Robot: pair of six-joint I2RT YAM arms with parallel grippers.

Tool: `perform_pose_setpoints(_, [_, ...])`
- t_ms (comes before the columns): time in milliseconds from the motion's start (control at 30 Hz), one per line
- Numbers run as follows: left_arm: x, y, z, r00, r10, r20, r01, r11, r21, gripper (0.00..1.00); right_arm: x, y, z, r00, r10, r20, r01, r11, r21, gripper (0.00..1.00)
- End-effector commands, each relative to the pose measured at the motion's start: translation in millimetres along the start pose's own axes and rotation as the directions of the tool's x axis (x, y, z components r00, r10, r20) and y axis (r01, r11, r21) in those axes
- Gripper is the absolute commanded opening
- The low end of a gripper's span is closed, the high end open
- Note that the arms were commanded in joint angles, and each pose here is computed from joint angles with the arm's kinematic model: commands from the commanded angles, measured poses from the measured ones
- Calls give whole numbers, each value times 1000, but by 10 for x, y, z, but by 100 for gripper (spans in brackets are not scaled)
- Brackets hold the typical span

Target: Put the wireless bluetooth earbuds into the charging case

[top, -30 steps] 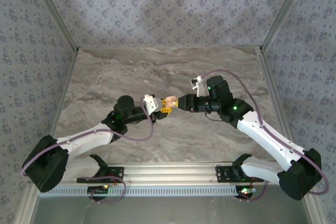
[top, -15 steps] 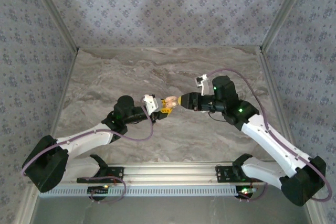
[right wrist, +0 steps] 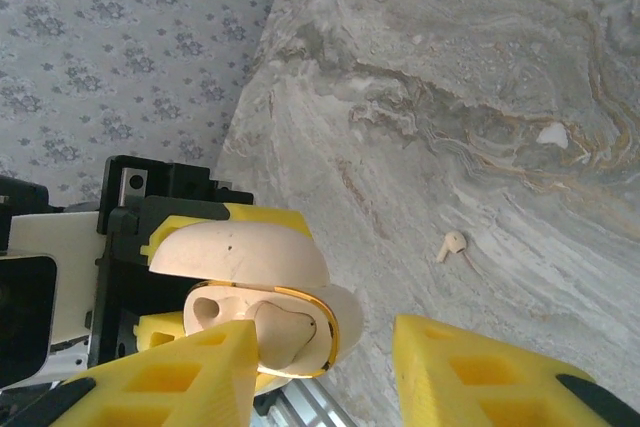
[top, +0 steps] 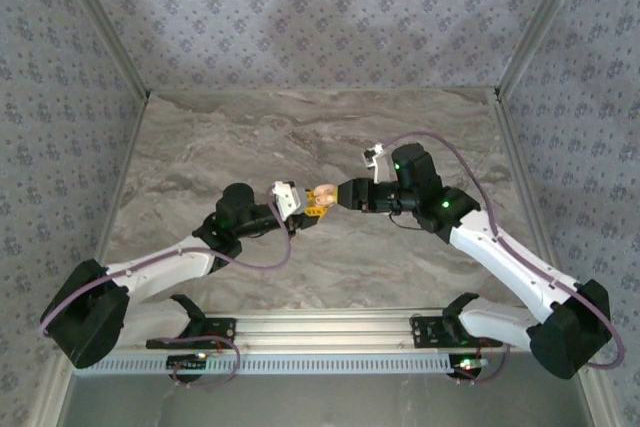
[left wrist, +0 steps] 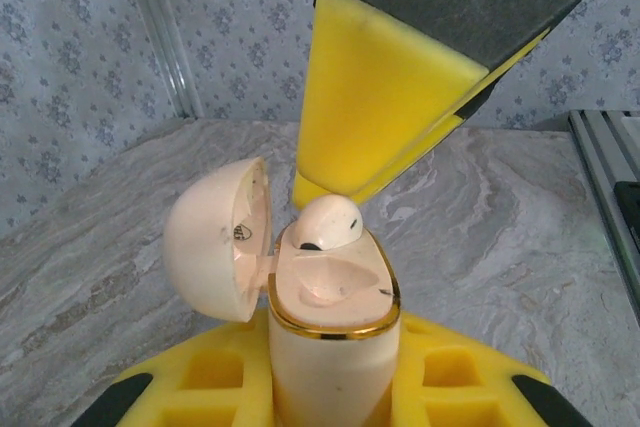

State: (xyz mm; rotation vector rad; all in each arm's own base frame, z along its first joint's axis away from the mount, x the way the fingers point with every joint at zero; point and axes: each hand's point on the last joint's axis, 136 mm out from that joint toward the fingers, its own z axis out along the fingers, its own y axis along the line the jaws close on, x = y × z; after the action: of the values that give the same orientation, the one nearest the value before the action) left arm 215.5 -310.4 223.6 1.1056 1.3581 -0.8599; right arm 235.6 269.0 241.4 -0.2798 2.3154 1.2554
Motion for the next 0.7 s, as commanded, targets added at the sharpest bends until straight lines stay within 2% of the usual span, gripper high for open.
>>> perform_pose_setpoints(0, [-229, -32, -35, 996, 47, 71, -48, 999, 6, 12, 56, -85, 24, 1000, 0, -30, 1, 998, 56, 41])
perform_pose_setpoints(200, [-159, 104, -87, 999, 4, 51, 0, 998, -66, 12, -72, 53, -110, 997, -83, 0, 83, 995, 49, 43])
perform_pose_setpoints(367, [27, 422, -263, 992, -120, 34, 124, 968, -219, 11, -54, -19, -29, 996, -75, -40, 79, 991, 105, 43])
perform_pose_setpoints(500, [190, 657, -537, 976, -216, 41, 216, 912, -350, 11, -50, -170, 119, 997, -31, -76, 46, 980, 195, 42])
perform_pose_setpoints(667, [404, 912, -964, 950, -306, 63, 291, 794, -533, 12, 42, -399, 418, 985, 98, -139, -52, 951, 306, 40])
